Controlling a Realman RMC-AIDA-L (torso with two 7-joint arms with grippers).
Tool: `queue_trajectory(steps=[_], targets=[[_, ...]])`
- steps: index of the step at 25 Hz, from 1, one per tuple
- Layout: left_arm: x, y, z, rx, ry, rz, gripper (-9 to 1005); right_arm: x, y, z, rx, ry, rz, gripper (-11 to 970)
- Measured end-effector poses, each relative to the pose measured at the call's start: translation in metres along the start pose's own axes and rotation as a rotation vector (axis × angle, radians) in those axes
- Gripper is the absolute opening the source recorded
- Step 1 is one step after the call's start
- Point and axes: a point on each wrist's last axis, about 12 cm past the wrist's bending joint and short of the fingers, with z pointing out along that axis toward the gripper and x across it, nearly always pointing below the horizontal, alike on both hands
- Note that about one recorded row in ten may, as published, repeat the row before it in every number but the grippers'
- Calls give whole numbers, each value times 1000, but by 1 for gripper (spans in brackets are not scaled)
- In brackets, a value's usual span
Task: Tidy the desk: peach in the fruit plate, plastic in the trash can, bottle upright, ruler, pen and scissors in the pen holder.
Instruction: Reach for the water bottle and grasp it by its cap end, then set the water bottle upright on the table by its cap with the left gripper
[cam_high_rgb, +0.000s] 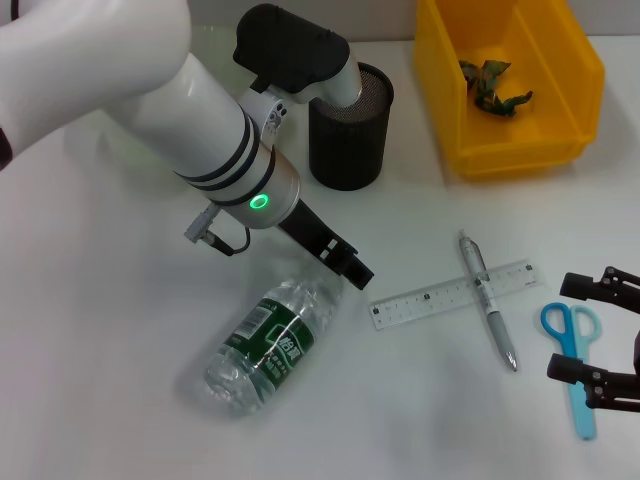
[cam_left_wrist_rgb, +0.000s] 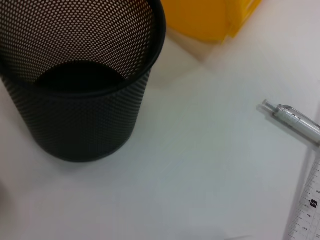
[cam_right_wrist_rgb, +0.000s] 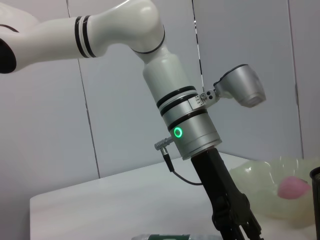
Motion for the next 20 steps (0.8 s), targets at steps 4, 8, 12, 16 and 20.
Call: queue_trajectory(steps=[4,8,12,16,20], targets=[[0,0,0,-1,-8,17,807,1,1,-1,3,3,3,852],[1,-1,1,-2,-4,30,700,1,1,-3,6,2,4,852],[1,-1,0,-1,-9,45,566,1,2,-3,8,2,5,852],[3,-3,-2,8,-30,77,453,2,2,-4,10,3,8,852],[8,-5,-11,20,-102,110,452,2,3,-6,20,-4,10,852]])
